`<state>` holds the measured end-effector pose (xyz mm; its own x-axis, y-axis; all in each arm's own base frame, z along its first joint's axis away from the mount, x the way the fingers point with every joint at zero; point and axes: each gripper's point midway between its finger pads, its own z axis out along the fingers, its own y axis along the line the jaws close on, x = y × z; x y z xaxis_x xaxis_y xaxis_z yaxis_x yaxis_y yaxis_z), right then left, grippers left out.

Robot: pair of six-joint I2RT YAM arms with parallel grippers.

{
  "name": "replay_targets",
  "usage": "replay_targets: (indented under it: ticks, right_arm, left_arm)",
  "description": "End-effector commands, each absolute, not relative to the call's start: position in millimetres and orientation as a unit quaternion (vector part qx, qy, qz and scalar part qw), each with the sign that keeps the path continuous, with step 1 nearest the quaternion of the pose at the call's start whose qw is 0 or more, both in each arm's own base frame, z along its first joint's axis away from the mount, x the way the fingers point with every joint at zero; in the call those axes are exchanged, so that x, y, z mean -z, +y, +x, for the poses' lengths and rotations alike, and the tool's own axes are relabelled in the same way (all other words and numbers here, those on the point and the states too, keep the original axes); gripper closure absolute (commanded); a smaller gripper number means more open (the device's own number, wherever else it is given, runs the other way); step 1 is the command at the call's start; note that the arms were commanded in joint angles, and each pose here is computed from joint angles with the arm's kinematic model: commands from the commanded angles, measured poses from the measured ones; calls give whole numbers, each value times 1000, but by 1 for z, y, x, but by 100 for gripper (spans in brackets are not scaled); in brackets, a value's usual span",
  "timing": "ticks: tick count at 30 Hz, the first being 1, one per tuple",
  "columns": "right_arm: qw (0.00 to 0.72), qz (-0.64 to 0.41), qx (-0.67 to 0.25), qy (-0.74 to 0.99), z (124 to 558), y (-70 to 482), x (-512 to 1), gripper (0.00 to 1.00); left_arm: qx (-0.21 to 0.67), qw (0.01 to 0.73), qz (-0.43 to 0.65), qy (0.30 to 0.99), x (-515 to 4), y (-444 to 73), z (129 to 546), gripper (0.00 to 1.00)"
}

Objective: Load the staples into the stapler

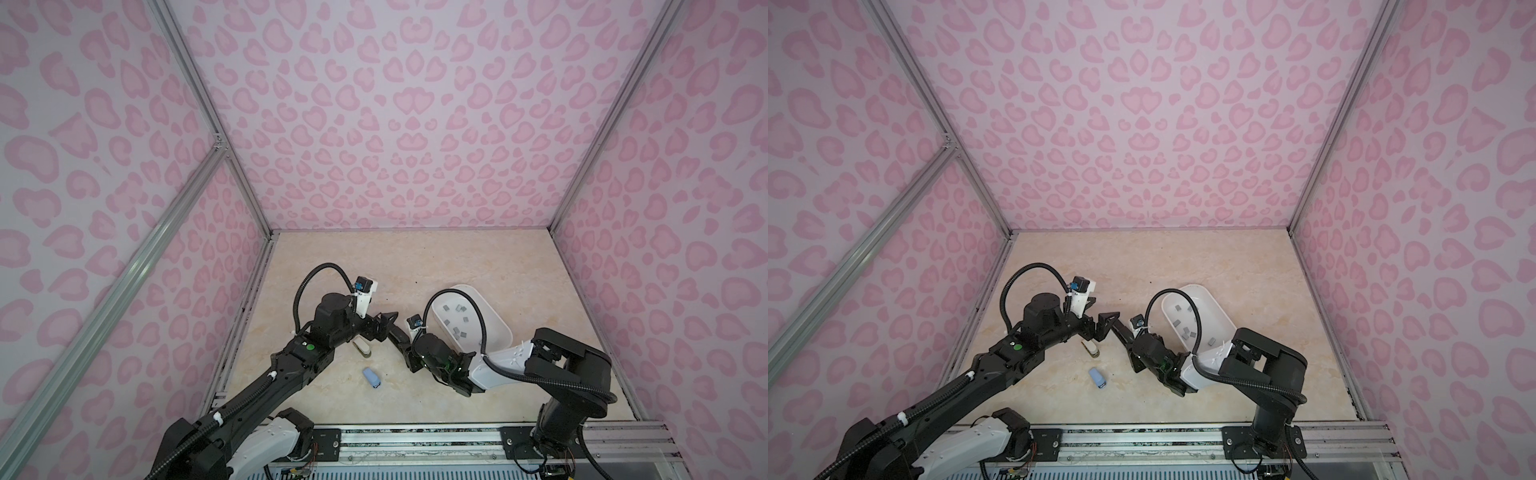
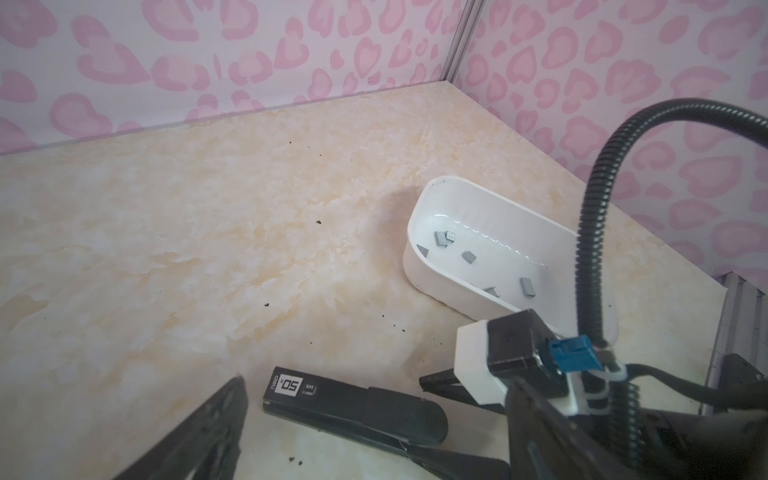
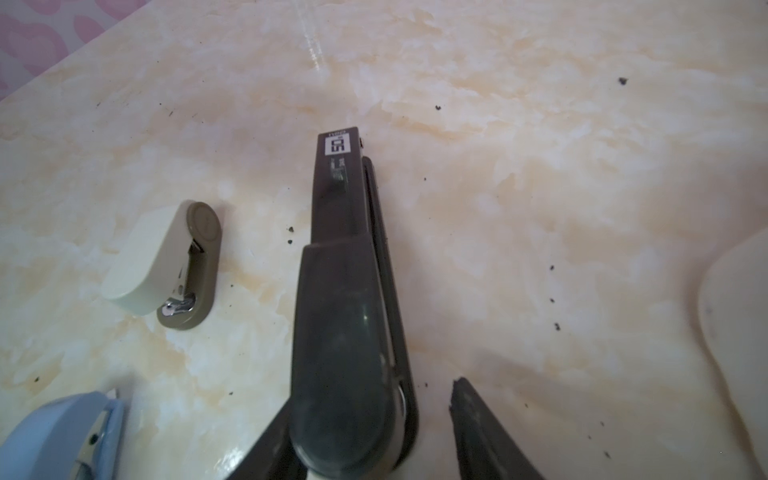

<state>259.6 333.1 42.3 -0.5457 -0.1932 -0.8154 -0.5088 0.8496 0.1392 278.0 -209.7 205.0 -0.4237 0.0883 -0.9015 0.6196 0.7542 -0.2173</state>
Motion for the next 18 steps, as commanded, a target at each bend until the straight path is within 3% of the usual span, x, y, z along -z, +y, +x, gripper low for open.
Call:
replay_targets:
  ticks: [1, 6, 12, 18]
  right_arm:
    - [453, -196, -161, 854, 271, 327, -48, 53]
    - [470, -196, -150, 848, 273, 319, -53, 55]
    - [476, -188, -139, 848, 281, 304, -48, 54]
    - [465, -166, -156, 855, 295, 291, -40, 54]
  left_arm:
    - [288, 508, 197, 788, -229, -202, 268, 2]
    - [285, 571, 173, 750, -270, -179, 251, 3]
    - [254, 618, 248, 701, -291, -180, 238, 5]
    - [234, 561, 325, 725, -254, -207, 258, 10]
